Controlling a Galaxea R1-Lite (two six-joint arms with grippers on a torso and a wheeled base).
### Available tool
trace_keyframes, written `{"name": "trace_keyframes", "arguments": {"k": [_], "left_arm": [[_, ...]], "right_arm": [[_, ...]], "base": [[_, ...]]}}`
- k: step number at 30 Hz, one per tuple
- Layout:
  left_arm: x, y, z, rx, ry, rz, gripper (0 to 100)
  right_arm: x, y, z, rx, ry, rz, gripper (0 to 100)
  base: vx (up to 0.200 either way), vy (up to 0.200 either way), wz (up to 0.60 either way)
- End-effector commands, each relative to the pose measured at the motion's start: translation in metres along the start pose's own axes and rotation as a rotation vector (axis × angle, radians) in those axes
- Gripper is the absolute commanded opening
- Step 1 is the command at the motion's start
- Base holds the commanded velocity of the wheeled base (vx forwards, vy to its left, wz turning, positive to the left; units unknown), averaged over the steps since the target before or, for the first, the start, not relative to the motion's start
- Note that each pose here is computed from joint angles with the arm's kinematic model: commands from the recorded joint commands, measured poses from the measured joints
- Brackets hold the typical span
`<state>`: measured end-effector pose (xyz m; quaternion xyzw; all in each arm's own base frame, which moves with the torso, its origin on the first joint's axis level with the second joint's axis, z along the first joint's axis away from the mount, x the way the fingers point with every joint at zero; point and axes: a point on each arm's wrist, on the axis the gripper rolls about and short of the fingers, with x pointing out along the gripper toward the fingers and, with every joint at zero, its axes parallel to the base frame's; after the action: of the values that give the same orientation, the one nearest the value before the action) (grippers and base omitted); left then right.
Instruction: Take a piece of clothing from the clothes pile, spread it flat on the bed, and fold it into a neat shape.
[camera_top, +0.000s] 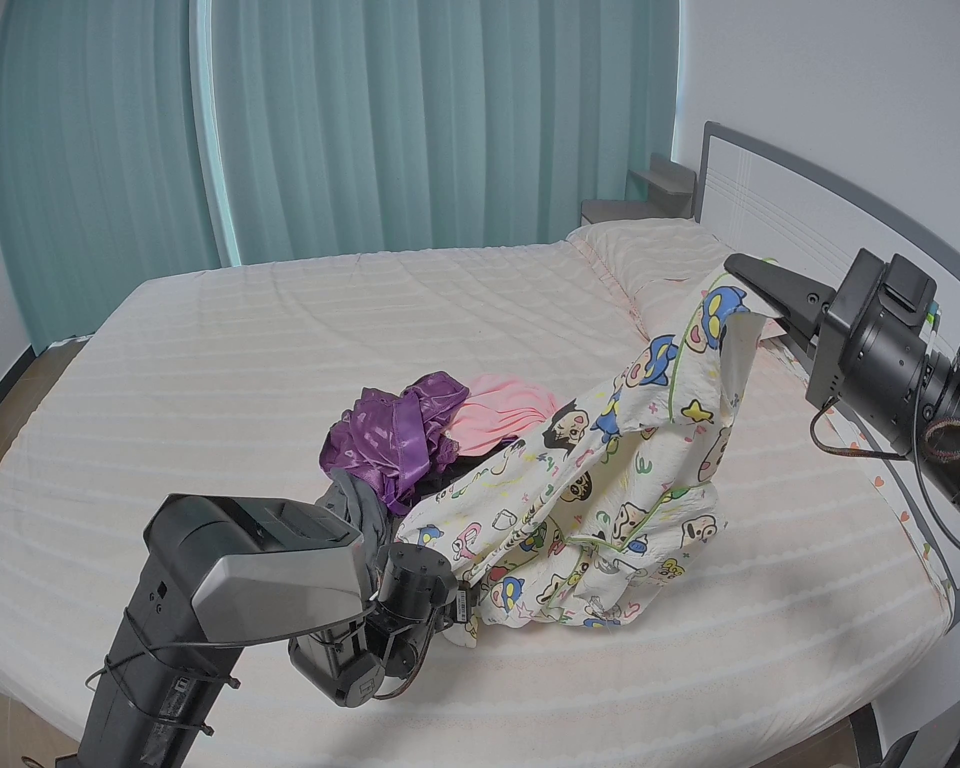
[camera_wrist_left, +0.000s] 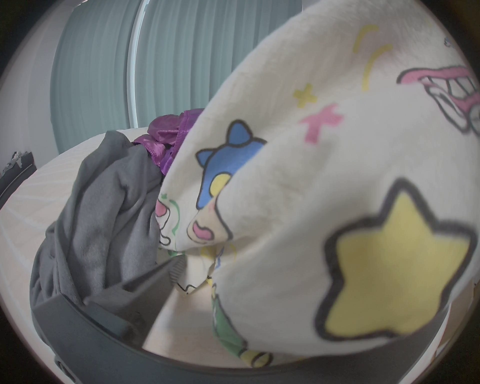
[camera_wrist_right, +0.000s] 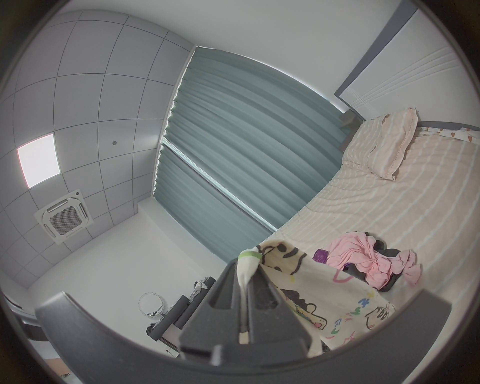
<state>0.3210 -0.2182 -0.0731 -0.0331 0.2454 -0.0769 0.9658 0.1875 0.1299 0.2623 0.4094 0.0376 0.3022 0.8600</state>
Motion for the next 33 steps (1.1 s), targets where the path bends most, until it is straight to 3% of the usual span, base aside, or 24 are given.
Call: {"name": "trace_keyframes", "arguments": {"k": [1, 9, 18, 22, 25, 28, 29, 33], "left_arm": [[-0.006, 0.001, 0.000, -0.016, 0.009, 0.000, 0], [-0.040, 0.009, 0.021, -0.113, 0.003, -0.007, 0], [-0.114, 0.021, 0.092, -0.207, -0.167, -0.119, 0], [-0.135, 0.027, 0.117, -0.234, -0.239, -0.132, 0], [-0.145, 0.031, 0.126, -0.238, -0.245, -0.130, 0], [-0.159, 0.038, 0.118, -0.202, -0.138, -0.144, 0], [-0.162, 0.040, 0.107, -0.178, -0.066, -0.153, 0], [-0.161, 0.041, 0.081, -0.138, 0.051, -0.146, 0]], "right_arm": [[0.001, -0.009, 0.003, -0.005, -0.008, -0.030, 0], [0.000, -0.027, 0.006, -0.015, -0.024, -0.105, 0], [0.001, -0.056, 0.018, -0.027, -0.067, -0.216, 0], [0.004, -0.060, 0.023, -0.032, -0.090, -0.237, 0], [0.004, -0.060, 0.026, -0.038, -0.101, -0.240, 0], [0.003, -0.060, 0.028, -0.039, -0.109, -0.240, 0], [0.002, -0.061, 0.027, -0.037, -0.105, -0.245, 0], [0.002, -0.062, 0.026, -0.034, -0.100, -0.248, 0]], "base": [[0.000, 0.000, 0.00], [0.000, 0.000, 0.00], [0.000, 0.000, 0.00], [0.000, 0.000, 0.00], [0.000, 0.000, 0.00], [0.000, 0.000, 0.00], [0.000, 0.000, 0.00], [0.000, 0.000, 0.00]]}}
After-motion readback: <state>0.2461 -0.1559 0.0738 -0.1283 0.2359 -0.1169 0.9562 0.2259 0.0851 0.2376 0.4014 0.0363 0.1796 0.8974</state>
